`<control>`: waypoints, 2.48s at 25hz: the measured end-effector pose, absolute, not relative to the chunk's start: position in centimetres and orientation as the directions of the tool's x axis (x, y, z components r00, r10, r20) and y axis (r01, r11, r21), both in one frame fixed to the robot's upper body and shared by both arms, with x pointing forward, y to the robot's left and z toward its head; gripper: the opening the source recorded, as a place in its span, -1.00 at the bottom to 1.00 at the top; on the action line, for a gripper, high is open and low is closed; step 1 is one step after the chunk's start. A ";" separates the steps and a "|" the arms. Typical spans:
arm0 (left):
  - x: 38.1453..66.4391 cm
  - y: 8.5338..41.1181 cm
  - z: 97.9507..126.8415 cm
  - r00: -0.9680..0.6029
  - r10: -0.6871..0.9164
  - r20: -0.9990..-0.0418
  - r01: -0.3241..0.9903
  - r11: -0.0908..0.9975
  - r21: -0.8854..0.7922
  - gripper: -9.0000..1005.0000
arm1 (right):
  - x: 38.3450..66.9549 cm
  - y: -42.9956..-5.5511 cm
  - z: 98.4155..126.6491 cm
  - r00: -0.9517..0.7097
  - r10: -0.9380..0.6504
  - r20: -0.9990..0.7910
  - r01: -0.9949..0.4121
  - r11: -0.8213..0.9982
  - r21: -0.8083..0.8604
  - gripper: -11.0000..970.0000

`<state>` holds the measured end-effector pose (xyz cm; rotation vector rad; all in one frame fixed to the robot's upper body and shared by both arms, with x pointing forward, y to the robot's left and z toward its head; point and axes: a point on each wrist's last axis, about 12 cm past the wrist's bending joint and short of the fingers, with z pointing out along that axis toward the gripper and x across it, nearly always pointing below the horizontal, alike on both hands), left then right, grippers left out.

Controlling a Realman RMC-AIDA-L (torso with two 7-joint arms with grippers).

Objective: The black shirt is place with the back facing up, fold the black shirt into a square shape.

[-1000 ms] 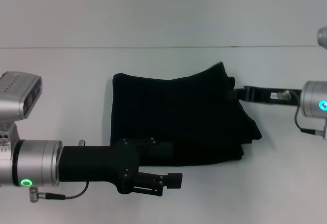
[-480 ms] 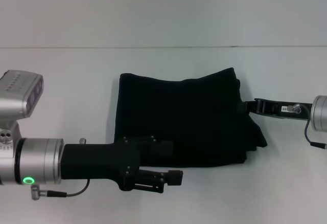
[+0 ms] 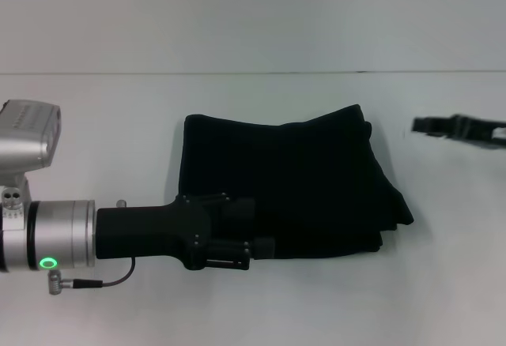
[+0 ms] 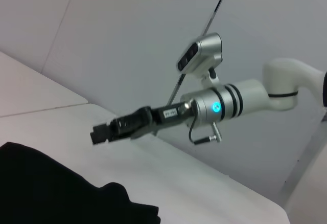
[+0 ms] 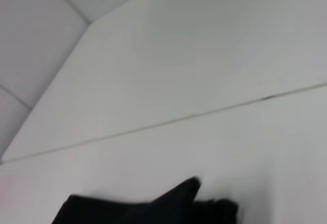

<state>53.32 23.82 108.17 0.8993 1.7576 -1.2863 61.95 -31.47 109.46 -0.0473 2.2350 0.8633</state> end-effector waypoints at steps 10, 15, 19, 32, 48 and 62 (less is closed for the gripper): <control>53.2 23.7 108.1 -0.463 0.102 -0.881 0.872 0.231 -0.431 0.79 | 63.7 -28.7 111.0 -0.802 0.148 -0.578 -0.298 0.741 0.602 0.31; 53.3 23.6 108.0 -0.469 0.102 -0.877 0.866 0.246 -0.435 0.79 | 64.1 -25.9 110.3 -0.811 0.078 -0.580 -0.330 0.758 0.563 0.49; 53.9 23.8 108.0 -0.491 0.095 -0.866 0.846 0.288 -0.448 0.79 | 64.3 -25.3 110.1 -0.805 0.062 -0.590 -0.339 0.768 0.543 0.61; 59.3 26.4 107.7 -0.745 -0.171 -0.645 0.418 0.634 -0.651 0.78 | 64.0 -27.0 110.6 -0.799 0.065 -0.598 -0.339 0.772 0.538 0.64; 60.4 25.6 106.5 -0.798 -0.158 -0.582 0.303 0.729 -0.614 0.77 | 63.5 -28.5 110.3 -0.798 0.080 -0.598 -0.318 0.787 0.529 0.63; 60.4 24.9 106.4 -0.808 -0.132 -0.575 0.313 0.731 -0.607 0.71 | 63.6 -28.4 110.4 -0.793 0.077 -0.604 -0.323 0.787 0.525 0.61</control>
